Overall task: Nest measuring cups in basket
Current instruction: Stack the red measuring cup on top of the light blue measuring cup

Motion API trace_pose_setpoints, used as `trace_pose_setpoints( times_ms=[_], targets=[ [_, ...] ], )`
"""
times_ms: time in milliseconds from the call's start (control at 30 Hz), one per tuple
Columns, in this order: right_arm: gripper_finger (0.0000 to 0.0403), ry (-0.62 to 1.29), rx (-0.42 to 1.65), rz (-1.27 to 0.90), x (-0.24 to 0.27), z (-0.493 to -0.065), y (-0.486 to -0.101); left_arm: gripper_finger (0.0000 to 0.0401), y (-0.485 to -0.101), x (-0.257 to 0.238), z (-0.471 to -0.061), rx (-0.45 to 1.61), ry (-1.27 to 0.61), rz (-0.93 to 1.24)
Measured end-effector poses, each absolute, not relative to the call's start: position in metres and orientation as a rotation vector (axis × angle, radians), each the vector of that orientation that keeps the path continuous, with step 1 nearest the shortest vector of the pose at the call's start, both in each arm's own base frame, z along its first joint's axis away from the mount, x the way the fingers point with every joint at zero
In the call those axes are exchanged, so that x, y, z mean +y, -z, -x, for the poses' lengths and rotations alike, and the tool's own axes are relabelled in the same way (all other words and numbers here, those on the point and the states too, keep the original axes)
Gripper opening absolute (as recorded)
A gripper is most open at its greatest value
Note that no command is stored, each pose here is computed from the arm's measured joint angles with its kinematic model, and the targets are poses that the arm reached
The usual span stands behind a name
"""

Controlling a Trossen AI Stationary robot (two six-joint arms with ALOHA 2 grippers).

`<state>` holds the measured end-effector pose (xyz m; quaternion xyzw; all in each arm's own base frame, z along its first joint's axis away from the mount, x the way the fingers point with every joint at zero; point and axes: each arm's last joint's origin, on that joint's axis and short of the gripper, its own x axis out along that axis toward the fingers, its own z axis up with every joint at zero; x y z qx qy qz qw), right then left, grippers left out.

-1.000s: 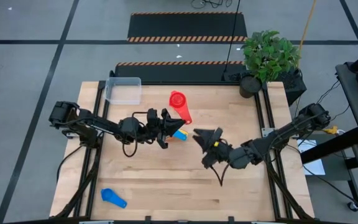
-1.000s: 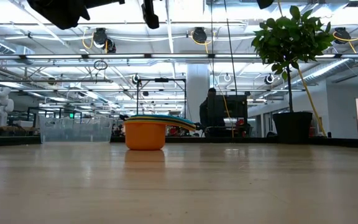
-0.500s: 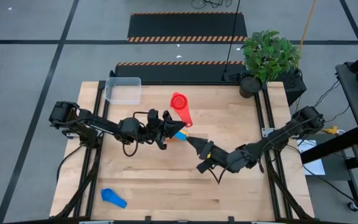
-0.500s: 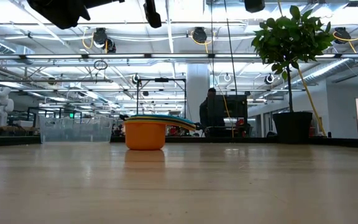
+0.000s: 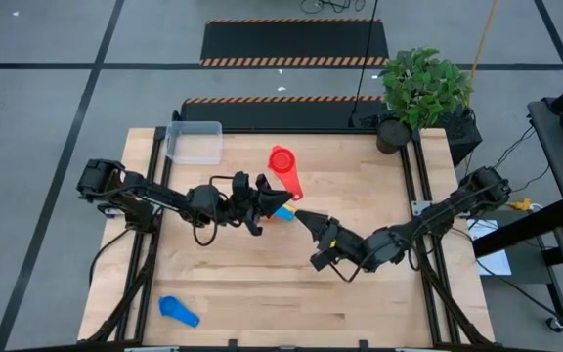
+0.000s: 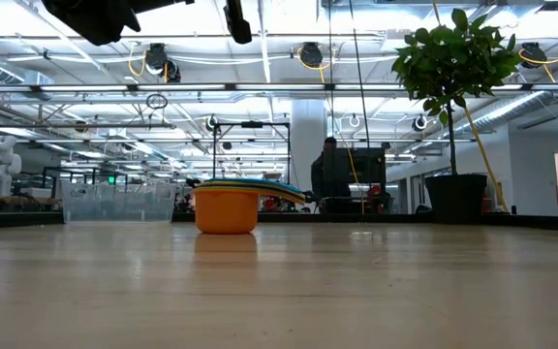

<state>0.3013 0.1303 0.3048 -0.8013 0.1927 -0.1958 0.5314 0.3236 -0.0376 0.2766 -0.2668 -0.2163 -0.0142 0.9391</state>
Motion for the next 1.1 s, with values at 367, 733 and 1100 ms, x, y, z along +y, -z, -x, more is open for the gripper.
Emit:
trace_pose_setpoints(
  times_ms=[367, 733, 1100],
  targets=[
    [0.0141, 0.479, 0.582, 1.935, 0.102, -0.313, -0.299, 0.0008, -0.276, -0.038, -0.324, -0.431, 0.029, 0.565],
    [0.0141, 0.501, 0.614, 1.933, 0.091, -0.317, -0.3, 0.0008, -0.273, -0.03, -0.326, -0.408, -0.018, 0.562],
    [0.0141, 0.51, 0.575, 1.928, 0.1, -0.313, -0.303, 0.0008, -0.271, -0.03, -0.327, -0.393, -0.01, 0.552]
  ],
)
